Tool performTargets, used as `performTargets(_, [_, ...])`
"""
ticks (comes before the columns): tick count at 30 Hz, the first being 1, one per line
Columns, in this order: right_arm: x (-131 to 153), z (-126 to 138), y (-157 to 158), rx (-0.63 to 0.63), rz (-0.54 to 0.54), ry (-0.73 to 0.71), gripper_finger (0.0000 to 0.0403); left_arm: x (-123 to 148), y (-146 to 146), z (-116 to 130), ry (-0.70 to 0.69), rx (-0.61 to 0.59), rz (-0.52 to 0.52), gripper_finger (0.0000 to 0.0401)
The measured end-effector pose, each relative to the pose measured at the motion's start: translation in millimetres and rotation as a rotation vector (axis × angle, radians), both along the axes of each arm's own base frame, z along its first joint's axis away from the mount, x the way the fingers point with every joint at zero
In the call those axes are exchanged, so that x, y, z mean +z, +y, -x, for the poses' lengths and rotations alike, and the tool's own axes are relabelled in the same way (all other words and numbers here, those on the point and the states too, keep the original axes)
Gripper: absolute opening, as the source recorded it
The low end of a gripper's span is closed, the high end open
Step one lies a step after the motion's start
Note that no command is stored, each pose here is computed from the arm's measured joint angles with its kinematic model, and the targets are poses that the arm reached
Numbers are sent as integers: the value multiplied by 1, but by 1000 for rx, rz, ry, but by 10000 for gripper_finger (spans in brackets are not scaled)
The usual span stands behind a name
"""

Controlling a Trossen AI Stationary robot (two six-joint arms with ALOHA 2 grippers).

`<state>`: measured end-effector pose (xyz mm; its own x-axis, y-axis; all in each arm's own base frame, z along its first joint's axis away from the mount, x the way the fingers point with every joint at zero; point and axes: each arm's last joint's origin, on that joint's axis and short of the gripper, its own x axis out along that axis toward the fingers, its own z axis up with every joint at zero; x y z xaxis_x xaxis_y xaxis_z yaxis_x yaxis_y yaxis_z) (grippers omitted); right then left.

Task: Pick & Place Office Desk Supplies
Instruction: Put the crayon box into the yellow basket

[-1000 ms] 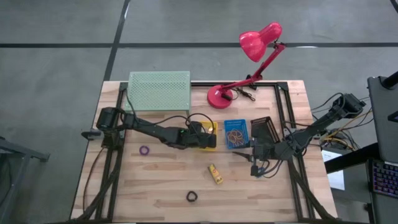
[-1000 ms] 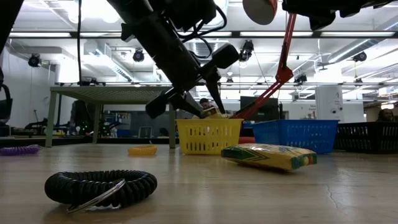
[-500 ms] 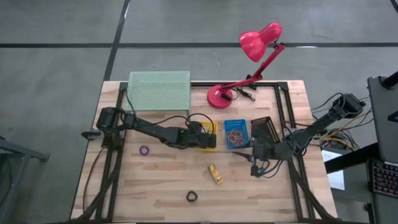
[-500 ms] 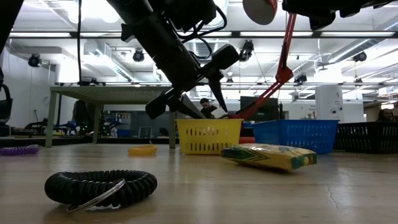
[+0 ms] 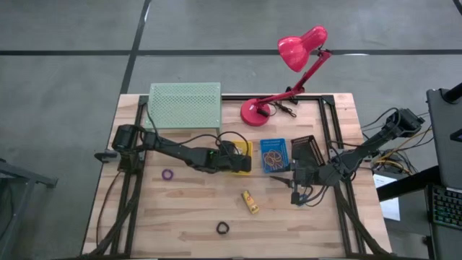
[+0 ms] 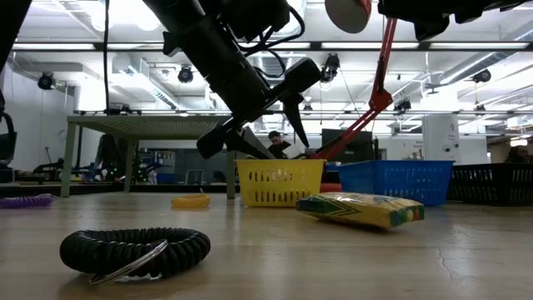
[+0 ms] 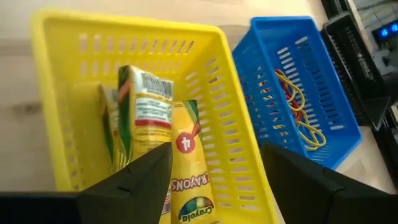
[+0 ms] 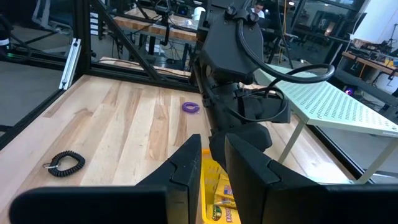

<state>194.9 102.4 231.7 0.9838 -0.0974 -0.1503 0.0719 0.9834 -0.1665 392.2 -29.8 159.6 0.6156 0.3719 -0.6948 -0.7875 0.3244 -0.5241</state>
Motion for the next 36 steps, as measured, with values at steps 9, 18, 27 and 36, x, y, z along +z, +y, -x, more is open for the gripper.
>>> performTargets(9, [0, 0, 0, 0, 0, 0, 68, 3, -14, 0, 212, -534, -404, 248])
performTargets(18, [0, 0, 0, 0, 0, 0, 68, 19, -43, 9, 326, -1094, -760, 248])
performTargets(27, [0, 0, 0, 0, 0, -1, 68, 34, -64, 12, 91, -1471, -798, 251])
performTargets(36, [0, 0, 0, 0, 0, 0, 68, 43, -75, 7, -257, -1762, -909, 247])
